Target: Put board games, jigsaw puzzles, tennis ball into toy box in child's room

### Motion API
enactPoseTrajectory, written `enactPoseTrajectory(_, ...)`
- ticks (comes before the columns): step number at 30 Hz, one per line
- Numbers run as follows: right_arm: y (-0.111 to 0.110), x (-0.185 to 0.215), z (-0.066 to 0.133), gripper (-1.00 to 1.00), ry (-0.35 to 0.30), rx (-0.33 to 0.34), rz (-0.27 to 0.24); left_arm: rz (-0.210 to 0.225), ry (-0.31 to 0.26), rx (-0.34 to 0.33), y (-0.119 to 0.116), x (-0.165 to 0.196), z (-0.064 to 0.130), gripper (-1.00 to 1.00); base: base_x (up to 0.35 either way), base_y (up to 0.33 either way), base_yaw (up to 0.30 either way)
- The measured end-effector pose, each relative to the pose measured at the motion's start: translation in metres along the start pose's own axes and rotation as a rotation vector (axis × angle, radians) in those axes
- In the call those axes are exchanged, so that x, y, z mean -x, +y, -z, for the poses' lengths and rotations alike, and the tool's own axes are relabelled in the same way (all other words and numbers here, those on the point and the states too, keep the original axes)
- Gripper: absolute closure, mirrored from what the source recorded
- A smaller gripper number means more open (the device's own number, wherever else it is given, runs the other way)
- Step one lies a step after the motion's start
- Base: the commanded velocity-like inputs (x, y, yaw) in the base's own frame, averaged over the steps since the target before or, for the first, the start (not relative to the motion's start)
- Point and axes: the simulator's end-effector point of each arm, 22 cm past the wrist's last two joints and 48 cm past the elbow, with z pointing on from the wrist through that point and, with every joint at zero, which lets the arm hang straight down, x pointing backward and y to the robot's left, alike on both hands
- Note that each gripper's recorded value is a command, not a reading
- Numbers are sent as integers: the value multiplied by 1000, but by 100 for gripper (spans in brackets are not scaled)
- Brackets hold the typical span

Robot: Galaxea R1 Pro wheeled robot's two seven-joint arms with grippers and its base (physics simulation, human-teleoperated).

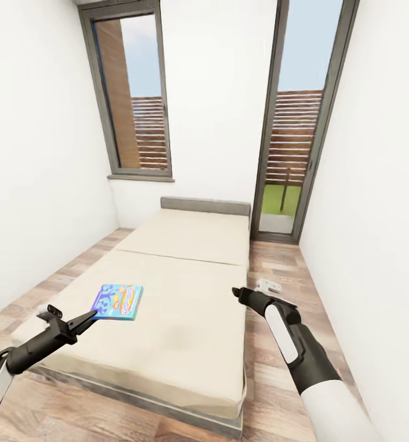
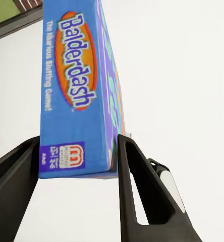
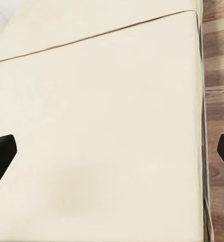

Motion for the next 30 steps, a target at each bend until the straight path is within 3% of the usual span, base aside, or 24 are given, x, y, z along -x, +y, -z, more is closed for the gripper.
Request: enactPoseTrajectory(30, 23, 41, 29, -100, -11, 5, 4, -14, -4, -4, -50, 21, -7, 100, 0, 0, 272)
